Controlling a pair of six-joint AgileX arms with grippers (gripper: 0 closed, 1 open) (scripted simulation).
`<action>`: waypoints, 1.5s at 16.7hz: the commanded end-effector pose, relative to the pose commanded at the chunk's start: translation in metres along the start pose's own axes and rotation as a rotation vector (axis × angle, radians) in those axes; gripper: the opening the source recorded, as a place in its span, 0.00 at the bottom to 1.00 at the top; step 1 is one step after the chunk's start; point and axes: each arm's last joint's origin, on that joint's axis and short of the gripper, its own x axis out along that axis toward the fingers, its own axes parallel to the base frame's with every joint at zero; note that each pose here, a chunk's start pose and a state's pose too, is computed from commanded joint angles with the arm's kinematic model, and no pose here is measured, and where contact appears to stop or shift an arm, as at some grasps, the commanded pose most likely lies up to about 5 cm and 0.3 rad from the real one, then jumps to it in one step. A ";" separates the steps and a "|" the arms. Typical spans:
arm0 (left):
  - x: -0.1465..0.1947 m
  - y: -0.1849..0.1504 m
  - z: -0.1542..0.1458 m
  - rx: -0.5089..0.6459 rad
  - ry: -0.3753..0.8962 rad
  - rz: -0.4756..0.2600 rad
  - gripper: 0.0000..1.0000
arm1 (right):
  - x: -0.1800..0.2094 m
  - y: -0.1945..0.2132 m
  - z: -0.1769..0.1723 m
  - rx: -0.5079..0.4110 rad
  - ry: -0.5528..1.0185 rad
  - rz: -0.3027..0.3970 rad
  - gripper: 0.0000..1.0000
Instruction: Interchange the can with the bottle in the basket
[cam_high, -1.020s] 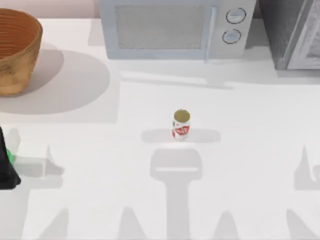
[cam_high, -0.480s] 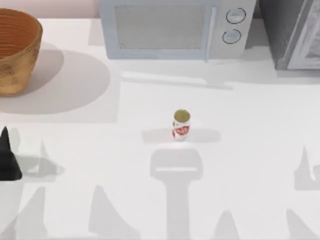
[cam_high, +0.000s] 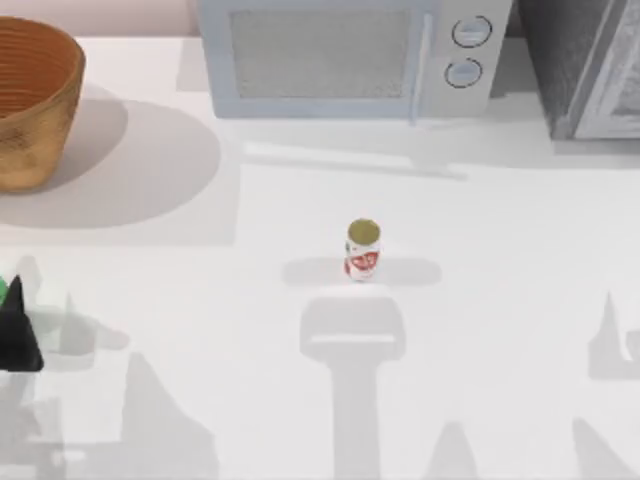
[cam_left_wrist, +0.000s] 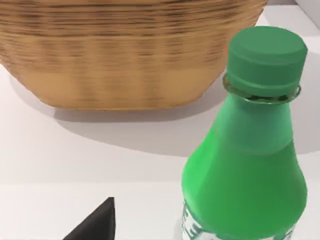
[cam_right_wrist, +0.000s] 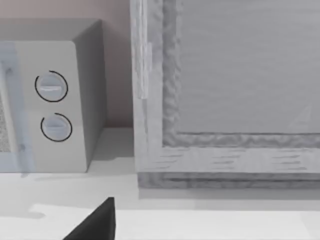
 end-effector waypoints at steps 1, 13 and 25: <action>0.001 0.001 -0.003 -0.003 0.012 0.000 1.00 | 0.000 0.000 0.000 0.000 0.000 0.000 1.00; 0.012 0.006 -0.008 -0.011 0.038 -0.002 1.00 | 0.000 0.000 0.000 0.000 0.000 0.000 1.00; 0.061 0.005 -0.014 -0.012 0.042 0.000 1.00 | 0.000 0.000 0.000 0.000 0.000 0.000 1.00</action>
